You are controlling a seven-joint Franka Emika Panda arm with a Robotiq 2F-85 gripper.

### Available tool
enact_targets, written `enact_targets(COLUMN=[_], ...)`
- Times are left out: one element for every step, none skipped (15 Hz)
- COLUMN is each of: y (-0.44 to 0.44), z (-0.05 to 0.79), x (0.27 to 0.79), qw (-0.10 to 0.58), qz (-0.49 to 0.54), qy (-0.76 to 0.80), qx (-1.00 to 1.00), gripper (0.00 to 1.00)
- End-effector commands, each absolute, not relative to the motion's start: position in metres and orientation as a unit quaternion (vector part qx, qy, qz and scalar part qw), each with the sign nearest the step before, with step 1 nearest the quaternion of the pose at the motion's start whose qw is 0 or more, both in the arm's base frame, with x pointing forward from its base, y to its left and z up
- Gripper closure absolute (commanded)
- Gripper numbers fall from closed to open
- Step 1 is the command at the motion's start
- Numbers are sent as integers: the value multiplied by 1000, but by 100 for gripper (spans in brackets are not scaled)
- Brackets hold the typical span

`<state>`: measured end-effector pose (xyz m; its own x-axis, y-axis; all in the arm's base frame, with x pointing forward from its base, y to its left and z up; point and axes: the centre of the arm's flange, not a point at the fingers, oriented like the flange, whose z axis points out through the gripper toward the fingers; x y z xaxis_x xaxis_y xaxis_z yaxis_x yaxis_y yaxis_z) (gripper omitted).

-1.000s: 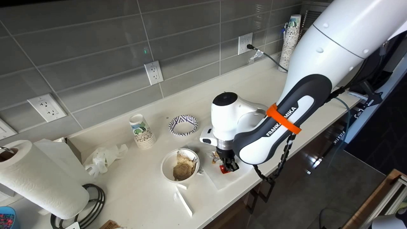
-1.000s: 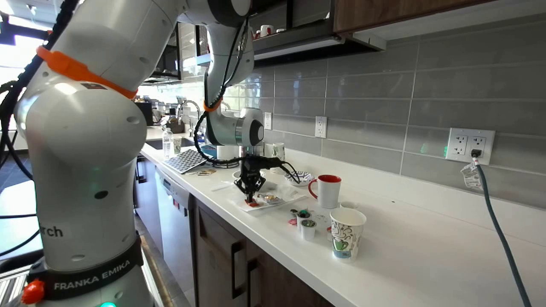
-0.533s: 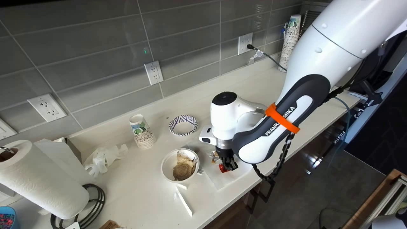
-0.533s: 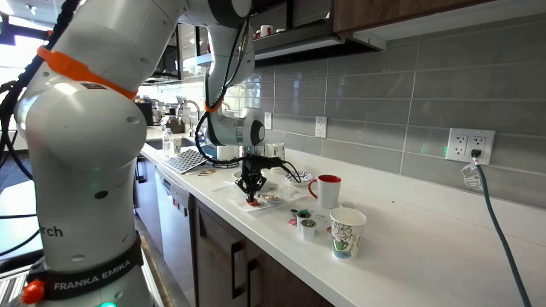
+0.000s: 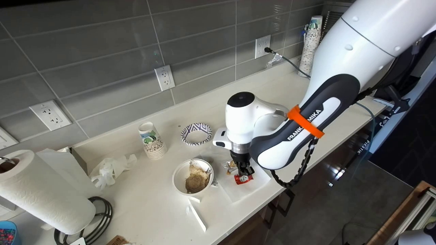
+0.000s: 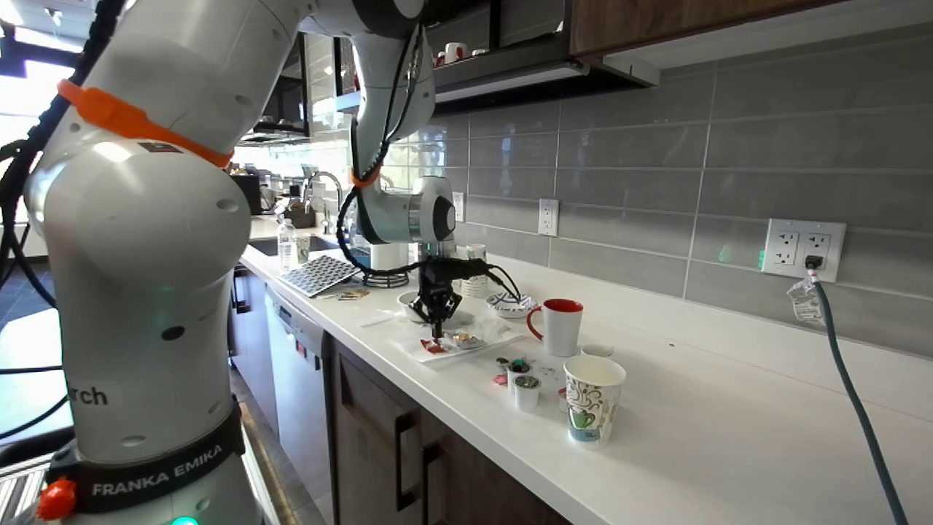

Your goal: Press down the sachet

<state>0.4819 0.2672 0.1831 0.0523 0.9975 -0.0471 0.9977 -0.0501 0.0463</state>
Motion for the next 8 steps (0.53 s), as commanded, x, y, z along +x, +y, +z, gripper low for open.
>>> enact_targets(y=[265,264,264,264,264,265,266,267], z=[179,176,173,171,168,165,162,160], x=[478,478,478,479,480,480,480,480], qw=[43,41,40,39,37,36,35,33], qz=[-8,-7,-7,-7,-5,-5,-4,-6], qy=[685,683,682,681,681,681,680,679], qx=[728,729,730,731,731,732,733,733], gripper=[100,100,100,100,100,100,100,100])
